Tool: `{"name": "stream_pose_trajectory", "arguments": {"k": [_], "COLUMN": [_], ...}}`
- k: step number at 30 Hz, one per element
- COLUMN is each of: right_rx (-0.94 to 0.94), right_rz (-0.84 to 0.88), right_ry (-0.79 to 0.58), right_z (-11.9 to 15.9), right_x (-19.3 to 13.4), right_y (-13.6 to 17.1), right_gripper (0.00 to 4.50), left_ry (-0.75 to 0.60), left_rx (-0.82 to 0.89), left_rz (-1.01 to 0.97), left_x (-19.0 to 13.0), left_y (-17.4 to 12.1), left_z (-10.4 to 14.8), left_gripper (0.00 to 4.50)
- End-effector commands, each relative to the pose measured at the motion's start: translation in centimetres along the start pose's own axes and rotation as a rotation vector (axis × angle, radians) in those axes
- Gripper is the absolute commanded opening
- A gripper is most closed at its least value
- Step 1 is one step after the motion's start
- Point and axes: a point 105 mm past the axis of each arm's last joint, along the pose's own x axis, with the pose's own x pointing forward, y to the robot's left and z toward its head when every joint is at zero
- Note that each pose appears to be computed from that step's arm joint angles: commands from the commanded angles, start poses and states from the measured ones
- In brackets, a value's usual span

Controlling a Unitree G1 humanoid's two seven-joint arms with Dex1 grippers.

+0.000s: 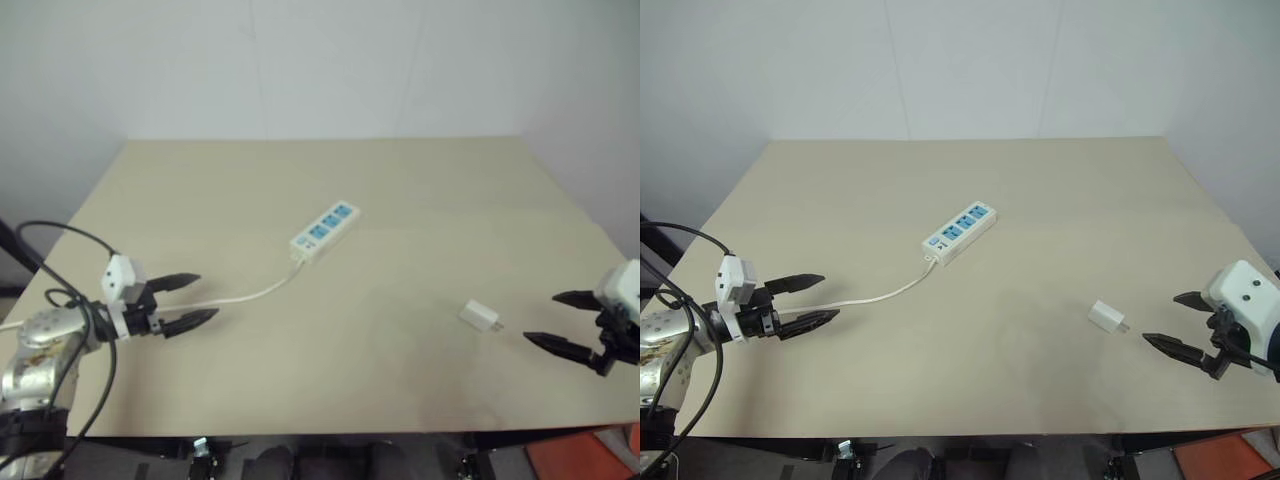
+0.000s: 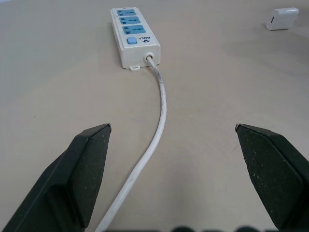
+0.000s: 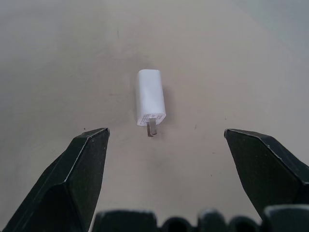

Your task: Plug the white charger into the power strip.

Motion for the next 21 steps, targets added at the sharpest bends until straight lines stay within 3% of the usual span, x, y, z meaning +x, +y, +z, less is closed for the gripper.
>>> {"name": "stream_pose_trajectory", "arguments": {"k": [1,17,21], "right_rx": [-0.025,-0.030,-0.043], "right_rz": [-0.097,-0.114,-0.103], "right_ry": [-0.026,-0.011,-0.024], "right_z": [0.7,0.5,1.0], "right_x": [-0.1,0.0,0.5], "right_y": [-1.4,-1.7,-1.4], "right_gripper": [4.50,4.50,4.50], "left_ry": [-0.028,-0.021,-0.044], "left_rx": [0.076,0.091,0.117], "left_rz": [0.047,0.042,0.087], "left_x": [-0.2,0.0,1.5], "left_y": [0.9,1.5,2.3], "left_z": [1.8,1.6,1.6], "left_gripper": [4.49,4.49,4.49]}}
